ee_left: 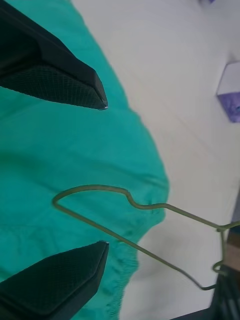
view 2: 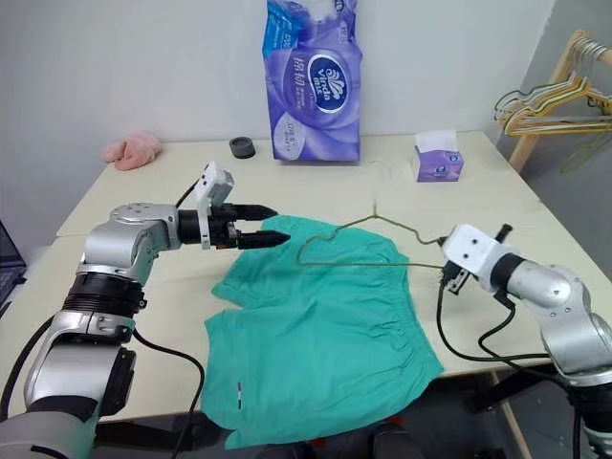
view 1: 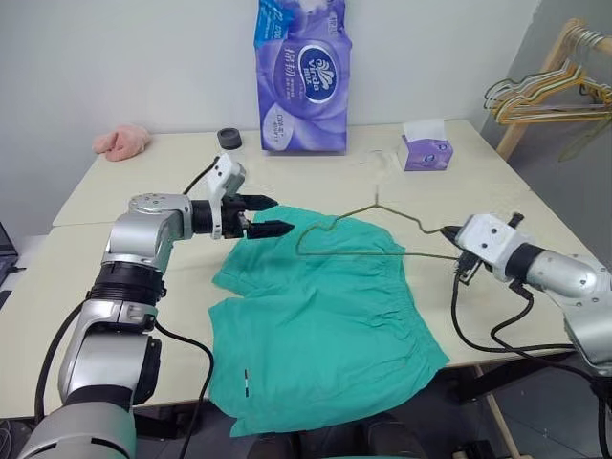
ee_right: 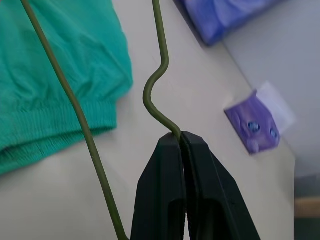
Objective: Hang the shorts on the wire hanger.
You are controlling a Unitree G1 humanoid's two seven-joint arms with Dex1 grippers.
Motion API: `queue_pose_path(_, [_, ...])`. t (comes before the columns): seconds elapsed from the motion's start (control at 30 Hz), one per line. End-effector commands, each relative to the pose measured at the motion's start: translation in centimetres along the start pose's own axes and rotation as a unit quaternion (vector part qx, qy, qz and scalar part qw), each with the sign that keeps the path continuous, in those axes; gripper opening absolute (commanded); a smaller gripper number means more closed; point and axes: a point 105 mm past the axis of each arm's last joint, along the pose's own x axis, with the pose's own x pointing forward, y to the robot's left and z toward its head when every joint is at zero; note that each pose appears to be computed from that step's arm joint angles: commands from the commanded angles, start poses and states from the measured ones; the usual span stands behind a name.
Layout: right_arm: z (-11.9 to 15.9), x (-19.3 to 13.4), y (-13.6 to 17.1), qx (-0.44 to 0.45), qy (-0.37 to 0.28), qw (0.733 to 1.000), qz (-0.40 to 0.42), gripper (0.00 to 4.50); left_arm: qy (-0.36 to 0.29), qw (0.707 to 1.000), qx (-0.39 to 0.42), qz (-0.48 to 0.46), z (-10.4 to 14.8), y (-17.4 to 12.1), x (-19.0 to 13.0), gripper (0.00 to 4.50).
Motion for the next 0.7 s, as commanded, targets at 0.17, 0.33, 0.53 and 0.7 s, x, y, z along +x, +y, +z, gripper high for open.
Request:
queue_pose_path(0.17, [5.2, 0.7, 0.0, -0.088, -0.089, 0.992, 0.005, 0.00, 0.056, 0.994, 0.048, -0.083, -2.6, -3.4, 1.0, 4.43])
queue_pose_path(0.33, [6.2, 1.0, 0.1, -0.094, -0.107, 0.990, 0.008, 0.00, 0.056, 0.993, 0.042, -0.091, -2.9, -3.9, 1.4, 4.43])
queue_pose_path(0.53, [7.0, 1.2, 0.1, -0.099, -0.119, 0.988, 0.009, 0.00, 0.048, 0.993, 0.007, -0.111, -3.4, -4.6, 1.3, 3.52])
queue_pose_path(0.7, [7.3, 1.1, -0.2, -0.101, -0.127, 0.987, 0.000, 0.00, 0.057, 0.990, 0.002, -0.132, -3.9, -5.5, 1.1, 1.98])
